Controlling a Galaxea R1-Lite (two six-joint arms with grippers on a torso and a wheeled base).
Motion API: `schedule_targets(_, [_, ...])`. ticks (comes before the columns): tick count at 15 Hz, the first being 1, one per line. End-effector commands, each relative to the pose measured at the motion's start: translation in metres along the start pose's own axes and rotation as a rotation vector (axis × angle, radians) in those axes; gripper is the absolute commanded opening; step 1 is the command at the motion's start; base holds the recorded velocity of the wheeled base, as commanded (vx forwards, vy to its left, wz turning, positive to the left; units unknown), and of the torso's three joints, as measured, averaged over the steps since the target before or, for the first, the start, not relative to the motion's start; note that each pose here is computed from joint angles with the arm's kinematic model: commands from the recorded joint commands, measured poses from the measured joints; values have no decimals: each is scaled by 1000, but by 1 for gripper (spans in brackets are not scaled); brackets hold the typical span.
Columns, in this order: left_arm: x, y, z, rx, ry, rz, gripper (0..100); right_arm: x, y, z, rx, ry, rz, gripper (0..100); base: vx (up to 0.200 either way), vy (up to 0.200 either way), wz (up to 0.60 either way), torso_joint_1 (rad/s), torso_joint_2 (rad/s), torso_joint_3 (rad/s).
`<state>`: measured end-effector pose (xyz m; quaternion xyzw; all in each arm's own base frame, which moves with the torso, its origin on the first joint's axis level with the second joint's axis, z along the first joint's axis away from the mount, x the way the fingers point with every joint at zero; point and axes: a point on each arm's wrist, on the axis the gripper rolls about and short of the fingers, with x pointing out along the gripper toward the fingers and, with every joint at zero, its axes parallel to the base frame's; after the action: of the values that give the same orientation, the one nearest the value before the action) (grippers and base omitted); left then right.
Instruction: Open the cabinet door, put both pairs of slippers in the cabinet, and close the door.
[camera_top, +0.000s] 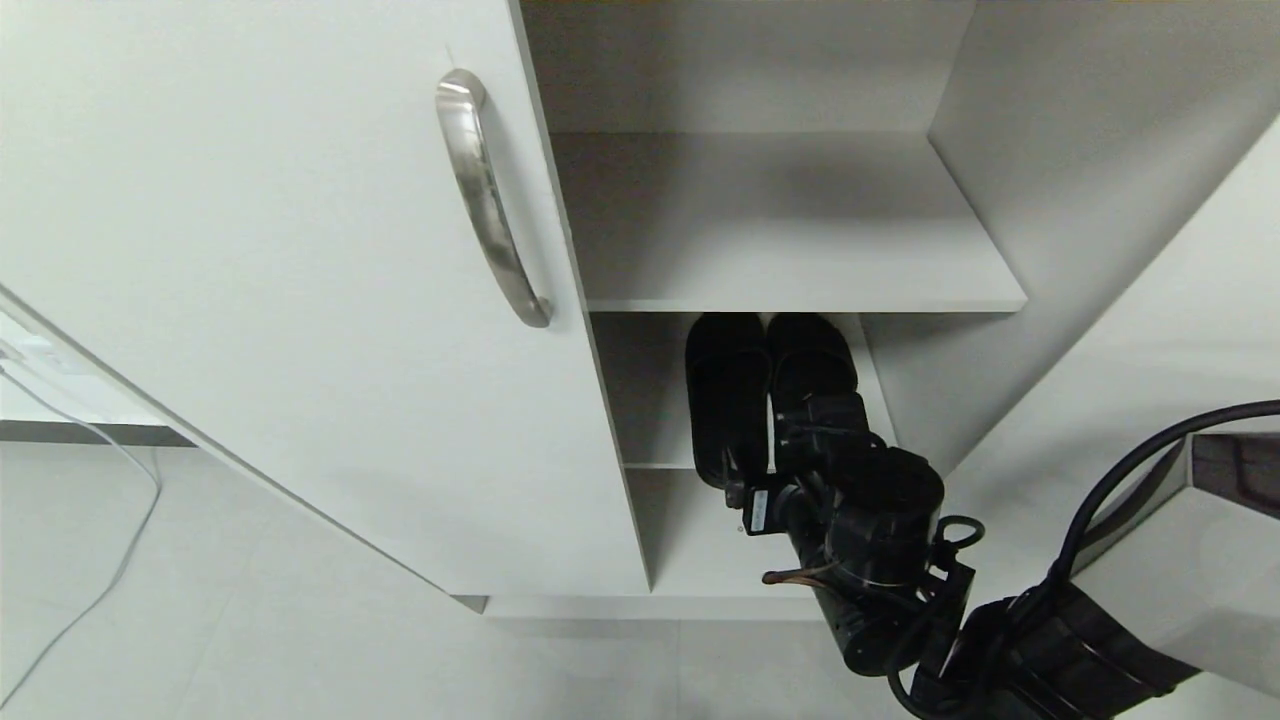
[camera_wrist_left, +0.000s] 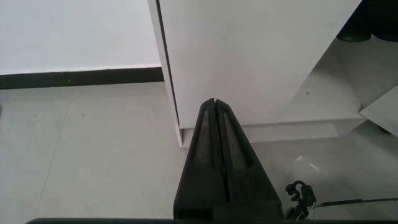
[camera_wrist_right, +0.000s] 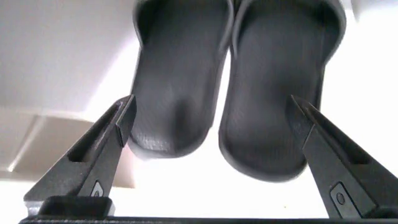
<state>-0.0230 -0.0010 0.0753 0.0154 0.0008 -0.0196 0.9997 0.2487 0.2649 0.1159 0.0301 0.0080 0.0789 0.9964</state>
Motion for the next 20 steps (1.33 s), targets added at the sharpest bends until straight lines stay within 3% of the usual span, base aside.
schedule_targets(1, [0,0,0,0,1,1,0,0,1,-3,-3,4,1,100,-200,0,0,2,7,-2])
schedule_targets(6, [0,0,0,-2,1,1,0,0,2,-3,-2,1,3,100,-200,0,0,0,5,2])
schedule_targets(20, [0,0,0,1,1,1,0,-9,0,-5,-1,-13,17,100,0,0,0,0,0,0])
